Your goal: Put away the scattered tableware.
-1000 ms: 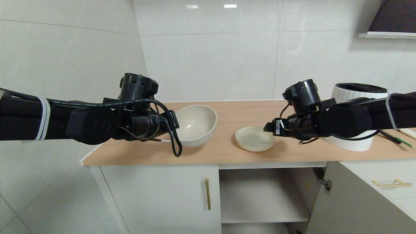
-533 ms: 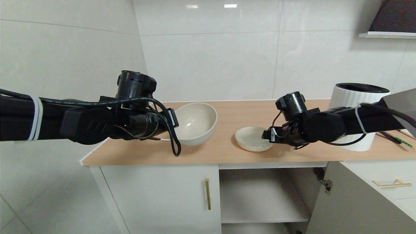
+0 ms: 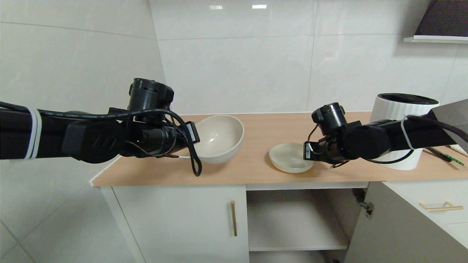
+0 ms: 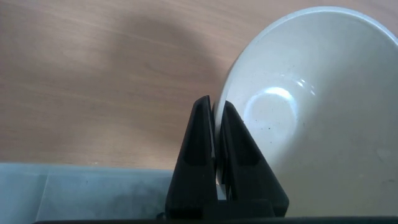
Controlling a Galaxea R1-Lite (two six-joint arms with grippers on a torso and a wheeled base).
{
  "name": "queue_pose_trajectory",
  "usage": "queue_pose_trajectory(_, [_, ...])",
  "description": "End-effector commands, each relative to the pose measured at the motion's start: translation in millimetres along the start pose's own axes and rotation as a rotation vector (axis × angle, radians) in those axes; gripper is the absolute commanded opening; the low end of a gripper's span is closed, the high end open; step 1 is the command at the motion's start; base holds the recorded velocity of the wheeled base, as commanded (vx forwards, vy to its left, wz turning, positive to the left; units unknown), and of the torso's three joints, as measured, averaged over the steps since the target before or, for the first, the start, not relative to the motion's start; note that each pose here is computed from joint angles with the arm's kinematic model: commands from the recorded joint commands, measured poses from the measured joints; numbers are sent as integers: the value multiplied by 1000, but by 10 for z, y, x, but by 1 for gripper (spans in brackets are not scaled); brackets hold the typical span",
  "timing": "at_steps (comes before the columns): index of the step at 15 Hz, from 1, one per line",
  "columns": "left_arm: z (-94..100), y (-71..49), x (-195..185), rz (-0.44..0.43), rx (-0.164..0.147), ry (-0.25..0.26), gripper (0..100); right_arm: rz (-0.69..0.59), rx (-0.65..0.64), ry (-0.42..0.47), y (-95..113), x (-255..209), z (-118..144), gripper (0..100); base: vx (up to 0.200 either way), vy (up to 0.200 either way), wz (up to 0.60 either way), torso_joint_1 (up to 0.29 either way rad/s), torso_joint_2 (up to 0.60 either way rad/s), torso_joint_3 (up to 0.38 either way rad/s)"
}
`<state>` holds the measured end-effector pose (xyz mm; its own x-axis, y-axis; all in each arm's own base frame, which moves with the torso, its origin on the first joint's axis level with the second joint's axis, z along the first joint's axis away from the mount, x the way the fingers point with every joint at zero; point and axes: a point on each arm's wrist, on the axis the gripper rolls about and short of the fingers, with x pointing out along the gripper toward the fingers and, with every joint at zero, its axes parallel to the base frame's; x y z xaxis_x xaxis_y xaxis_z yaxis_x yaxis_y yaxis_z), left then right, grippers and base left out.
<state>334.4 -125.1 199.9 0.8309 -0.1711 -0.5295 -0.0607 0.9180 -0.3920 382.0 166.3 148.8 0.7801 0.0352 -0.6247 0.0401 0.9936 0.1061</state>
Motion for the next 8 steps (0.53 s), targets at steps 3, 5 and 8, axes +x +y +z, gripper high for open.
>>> queue_pose_trajectory(3, [28,24,-292,-39,-3,-20,0,104,56,-9,-105,-489,156,0,0,0,0,0,0,0])
queue_pose_trajectory(5, [-41,60,-476,-93,1,13,0,183,73,14,-191,-839,172,0,0,0,0,0,0,0])
queue_pose_trajectory(8, [-116,105,-711,-174,8,50,0,287,71,53,-316,-1253,105,0,0,0,0,0,0,0])
